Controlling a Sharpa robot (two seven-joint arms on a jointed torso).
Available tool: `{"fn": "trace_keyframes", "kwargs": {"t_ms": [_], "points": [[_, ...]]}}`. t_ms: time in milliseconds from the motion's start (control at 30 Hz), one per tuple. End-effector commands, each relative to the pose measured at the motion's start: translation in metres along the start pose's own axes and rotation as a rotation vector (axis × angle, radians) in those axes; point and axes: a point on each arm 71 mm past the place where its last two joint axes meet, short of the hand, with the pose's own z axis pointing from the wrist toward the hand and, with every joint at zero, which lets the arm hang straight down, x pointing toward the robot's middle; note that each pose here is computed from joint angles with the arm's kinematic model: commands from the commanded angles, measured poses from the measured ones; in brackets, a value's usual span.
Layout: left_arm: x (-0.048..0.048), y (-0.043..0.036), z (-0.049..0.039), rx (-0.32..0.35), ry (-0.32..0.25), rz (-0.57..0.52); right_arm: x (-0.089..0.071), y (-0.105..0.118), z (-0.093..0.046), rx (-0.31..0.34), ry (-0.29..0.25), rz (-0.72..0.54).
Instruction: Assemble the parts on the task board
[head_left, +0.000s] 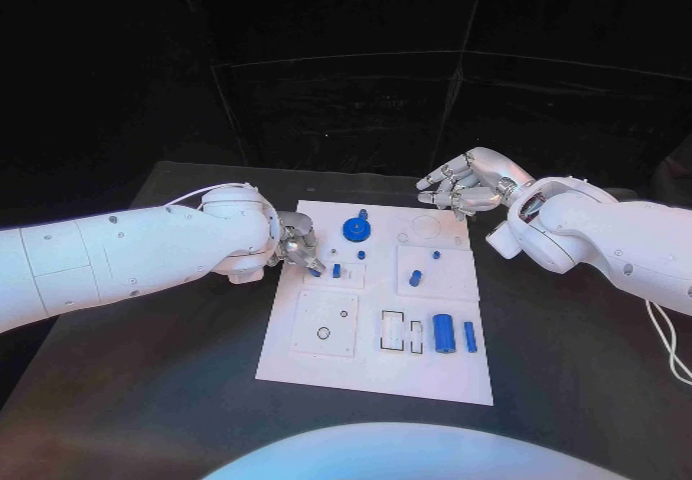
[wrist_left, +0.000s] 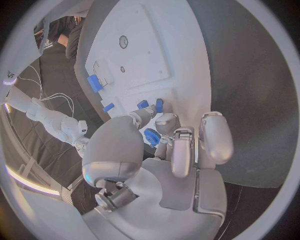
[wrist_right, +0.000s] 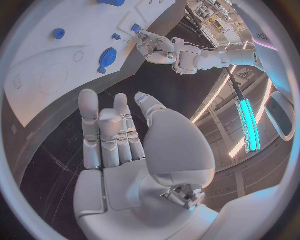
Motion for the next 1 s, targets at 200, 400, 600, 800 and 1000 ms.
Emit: {"fn": "trace_keyframes", "kwargs": {"t_ms": [200,400,600,800,1000], "points": [[0.0012,0.0003,0.0001,-0.004,0.013,0.013,0.0002,0.002,0.0003,-0.012,0.005,0.0],[-0.0001,-0.002,0.0032,-0.005,0.013,0.015,0.0009,0.0029,0.0004,-0.014,0.006,0.0],[-0.0012,-0.003,0.0052,-0.007,0.011,0.015,0.0011,0.0033,0.0004,-0.014,0.005,0.0],[-0.0019,-0.0037,0.0066,-0.009,0.011,0.015,0.0013,0.0035,0.0003,-0.015,0.005,0.001],[-0.0029,-0.0032,0.0082,-0.014,0.012,0.016,0.0016,0.0037,0.0004,-0.015,0.006,0.001]]}}
